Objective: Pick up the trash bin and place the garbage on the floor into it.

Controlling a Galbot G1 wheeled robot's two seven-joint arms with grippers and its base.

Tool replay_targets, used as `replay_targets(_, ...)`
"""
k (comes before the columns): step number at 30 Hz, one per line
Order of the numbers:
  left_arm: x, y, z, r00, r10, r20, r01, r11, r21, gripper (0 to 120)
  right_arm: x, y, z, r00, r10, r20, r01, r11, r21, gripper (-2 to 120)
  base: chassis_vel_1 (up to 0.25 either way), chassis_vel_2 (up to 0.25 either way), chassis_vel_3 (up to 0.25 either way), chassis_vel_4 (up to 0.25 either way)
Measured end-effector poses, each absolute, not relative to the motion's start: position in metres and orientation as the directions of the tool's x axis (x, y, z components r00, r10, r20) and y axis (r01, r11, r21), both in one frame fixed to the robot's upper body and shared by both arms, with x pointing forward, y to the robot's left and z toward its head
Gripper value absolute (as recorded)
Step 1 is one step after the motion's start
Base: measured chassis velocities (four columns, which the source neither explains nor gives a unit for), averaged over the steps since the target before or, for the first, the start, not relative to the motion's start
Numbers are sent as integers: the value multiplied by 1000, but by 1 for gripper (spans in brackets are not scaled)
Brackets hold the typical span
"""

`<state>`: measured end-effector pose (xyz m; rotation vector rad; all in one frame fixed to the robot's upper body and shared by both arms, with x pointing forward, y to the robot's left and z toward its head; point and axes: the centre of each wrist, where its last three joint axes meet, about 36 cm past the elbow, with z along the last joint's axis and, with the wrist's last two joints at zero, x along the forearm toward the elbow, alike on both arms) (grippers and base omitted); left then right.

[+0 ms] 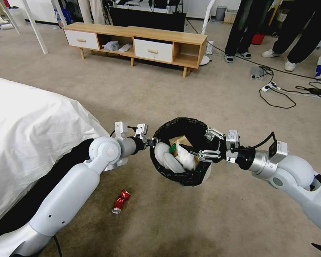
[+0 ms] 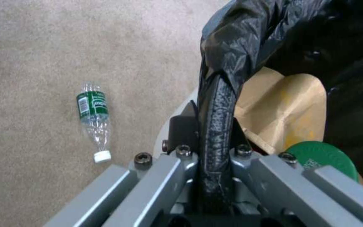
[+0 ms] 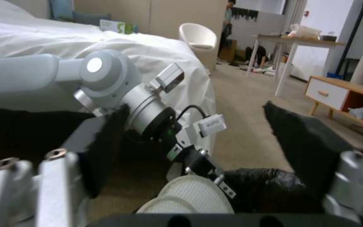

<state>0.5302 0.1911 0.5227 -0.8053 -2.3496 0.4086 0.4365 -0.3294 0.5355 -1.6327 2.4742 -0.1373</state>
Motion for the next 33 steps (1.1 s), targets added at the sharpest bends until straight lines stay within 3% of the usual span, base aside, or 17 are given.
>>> replay_targets(4, 530, 191, 523, -627, 636, 451, 447, 767, -460, 2, 437, -330, 536, -385, -918, -94, -902, 396, -173, 98, 0, 0, 0, 0)
replay_targets(22, 527, 197, 524, -640, 621, 452, 437, 778, -450, 2, 439, -333, 544, -399, -910, -113, -891, 414, -184, 100, 0, 0, 0, 0)
replay_targets(26, 525, 202, 529, -659, 599, 455, 420, 795, -437, 2, 442, -339, 558, -445, -884, -141, -861, 466, -205, 100, 0, 0, 0, 0)
replay_targets(29, 522, 207, 535, -677, 583, 449, 410, 805, -428, 2, 445, -347, 572, -528, -835, -155, -806, 550, -218, 100, 0, 0, 0, 0)
replay_targets(31, 514, 214, 545, -702, 561, 438, 399, 820, -409, 2, 443, -352, 586, -644, -750, -153, -717, 661, -221, 100, 0, 0, 0, 0)
replay_targets(33, 511, 216, 548, -711, 553, 435, 399, 826, -399, 2, 442, -353, 590, -675, -723, -146, -691, 689, -219, 100, 0, 0, 0, 0)
